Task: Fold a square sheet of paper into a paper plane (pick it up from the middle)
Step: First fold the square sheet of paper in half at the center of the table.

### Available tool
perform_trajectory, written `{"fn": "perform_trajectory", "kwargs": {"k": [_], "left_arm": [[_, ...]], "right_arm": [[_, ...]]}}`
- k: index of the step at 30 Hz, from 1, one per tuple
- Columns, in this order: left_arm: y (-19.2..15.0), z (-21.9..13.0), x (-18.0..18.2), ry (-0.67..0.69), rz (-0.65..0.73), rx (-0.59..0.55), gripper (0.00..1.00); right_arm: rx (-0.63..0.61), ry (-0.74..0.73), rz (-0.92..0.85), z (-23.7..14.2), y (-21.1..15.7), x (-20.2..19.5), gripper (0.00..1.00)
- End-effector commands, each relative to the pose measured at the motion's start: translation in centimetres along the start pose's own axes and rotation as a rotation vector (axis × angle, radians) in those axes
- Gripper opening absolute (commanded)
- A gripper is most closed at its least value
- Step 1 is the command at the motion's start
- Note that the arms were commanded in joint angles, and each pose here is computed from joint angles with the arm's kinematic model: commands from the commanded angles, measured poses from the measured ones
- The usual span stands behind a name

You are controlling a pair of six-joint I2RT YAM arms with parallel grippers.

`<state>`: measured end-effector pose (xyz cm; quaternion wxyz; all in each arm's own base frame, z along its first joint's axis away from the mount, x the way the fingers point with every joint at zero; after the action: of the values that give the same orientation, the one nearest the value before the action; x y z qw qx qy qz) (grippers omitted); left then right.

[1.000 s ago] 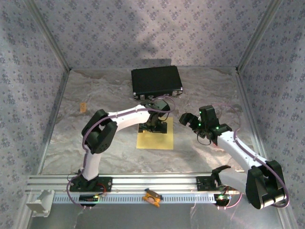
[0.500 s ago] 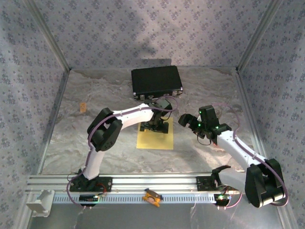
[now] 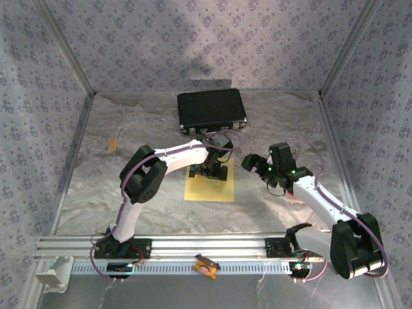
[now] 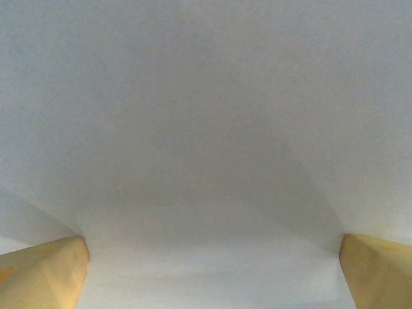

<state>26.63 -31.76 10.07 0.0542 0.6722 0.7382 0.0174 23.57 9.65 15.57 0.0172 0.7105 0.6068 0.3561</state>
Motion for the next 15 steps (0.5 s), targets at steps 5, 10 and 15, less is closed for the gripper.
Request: {"fn": "perform_trajectory", "kwargs": {"k": [5,10,15], "left_arm": [[-1.2,2.3,0.4,0.012,-0.01,0.082,0.99],[-1.2,2.6,0.5,0.017,-0.014,0.085,0.98],[-1.3,2.9,0.6,0.031,-0.015,0.088,0.97]], "right_arm": [[0.023,-0.002,-0.006,0.1,-0.4,-0.3,0.99],[0.021,-0.007,-0.004,0.1,-0.3,-0.4,0.99],[0.019,-0.008,-0.004,0.1,-0.2,-0.3,0.99]]}}
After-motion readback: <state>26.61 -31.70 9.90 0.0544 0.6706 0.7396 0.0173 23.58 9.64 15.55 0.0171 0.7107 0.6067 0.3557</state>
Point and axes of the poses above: each hand's point on the last joint's axis, 136 mm out from that joint toward the fingers, its own z axis out along the fingers, its own x axis along the line the jaws close on, y = z × x, the point moved 8 cm from there along -z, back along the fingers, and after that the axes turned 14 degrees about -z, right-handed, at the moved point
